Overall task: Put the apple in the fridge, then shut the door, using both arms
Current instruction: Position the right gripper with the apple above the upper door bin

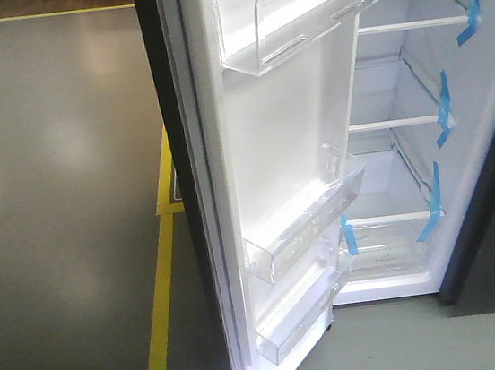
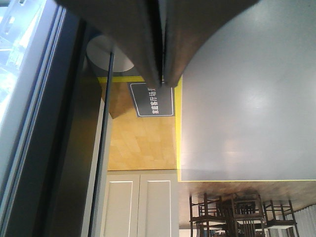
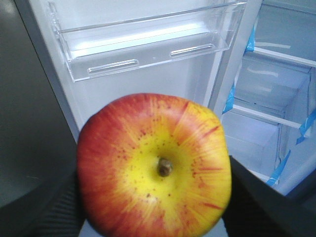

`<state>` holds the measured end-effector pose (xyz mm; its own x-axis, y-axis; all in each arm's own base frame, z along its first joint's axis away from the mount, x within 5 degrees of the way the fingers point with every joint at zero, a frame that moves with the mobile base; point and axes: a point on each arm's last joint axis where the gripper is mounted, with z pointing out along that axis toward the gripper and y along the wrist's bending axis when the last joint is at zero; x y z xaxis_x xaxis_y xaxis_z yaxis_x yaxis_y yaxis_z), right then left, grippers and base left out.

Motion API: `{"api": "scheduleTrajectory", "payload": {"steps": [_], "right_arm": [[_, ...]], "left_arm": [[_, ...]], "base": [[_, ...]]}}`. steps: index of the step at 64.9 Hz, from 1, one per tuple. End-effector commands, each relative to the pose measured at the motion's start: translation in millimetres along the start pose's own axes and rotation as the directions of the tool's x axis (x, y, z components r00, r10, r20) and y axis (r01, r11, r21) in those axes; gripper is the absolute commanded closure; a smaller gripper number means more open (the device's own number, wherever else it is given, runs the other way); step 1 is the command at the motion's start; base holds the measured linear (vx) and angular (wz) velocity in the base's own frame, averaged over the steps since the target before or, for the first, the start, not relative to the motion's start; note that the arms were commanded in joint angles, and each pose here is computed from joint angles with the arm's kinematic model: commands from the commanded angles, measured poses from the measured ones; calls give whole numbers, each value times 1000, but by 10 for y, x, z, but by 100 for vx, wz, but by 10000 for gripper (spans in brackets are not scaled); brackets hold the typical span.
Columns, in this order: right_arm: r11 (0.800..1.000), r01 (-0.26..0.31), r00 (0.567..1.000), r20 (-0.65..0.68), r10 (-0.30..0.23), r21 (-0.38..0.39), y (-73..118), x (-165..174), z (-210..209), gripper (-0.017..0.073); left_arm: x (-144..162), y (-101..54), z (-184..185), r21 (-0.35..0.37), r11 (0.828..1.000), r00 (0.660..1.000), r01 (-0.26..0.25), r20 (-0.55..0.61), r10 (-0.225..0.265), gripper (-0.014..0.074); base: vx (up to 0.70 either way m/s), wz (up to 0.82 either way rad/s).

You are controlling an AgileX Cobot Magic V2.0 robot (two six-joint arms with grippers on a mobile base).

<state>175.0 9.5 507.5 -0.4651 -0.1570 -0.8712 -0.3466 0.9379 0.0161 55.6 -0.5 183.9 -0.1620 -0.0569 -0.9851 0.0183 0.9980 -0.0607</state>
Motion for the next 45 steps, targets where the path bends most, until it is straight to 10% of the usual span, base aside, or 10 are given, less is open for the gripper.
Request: {"api": "scheduleTrajectory", "payload": {"steps": [1, 45], "right_arm": [[1000, 11, 994, 108, -12, 12, 41, -113, -115, 568], [1000, 11, 994, 108, -12, 12, 41, -113, -115, 568]], "left_arm": [[23, -6, 10, 12, 1000, 998, 7, 58, -8, 600], [23, -6, 10, 12, 1000, 998, 7, 58, -8, 600]], "base": [[10, -1], [8, -1]]}}
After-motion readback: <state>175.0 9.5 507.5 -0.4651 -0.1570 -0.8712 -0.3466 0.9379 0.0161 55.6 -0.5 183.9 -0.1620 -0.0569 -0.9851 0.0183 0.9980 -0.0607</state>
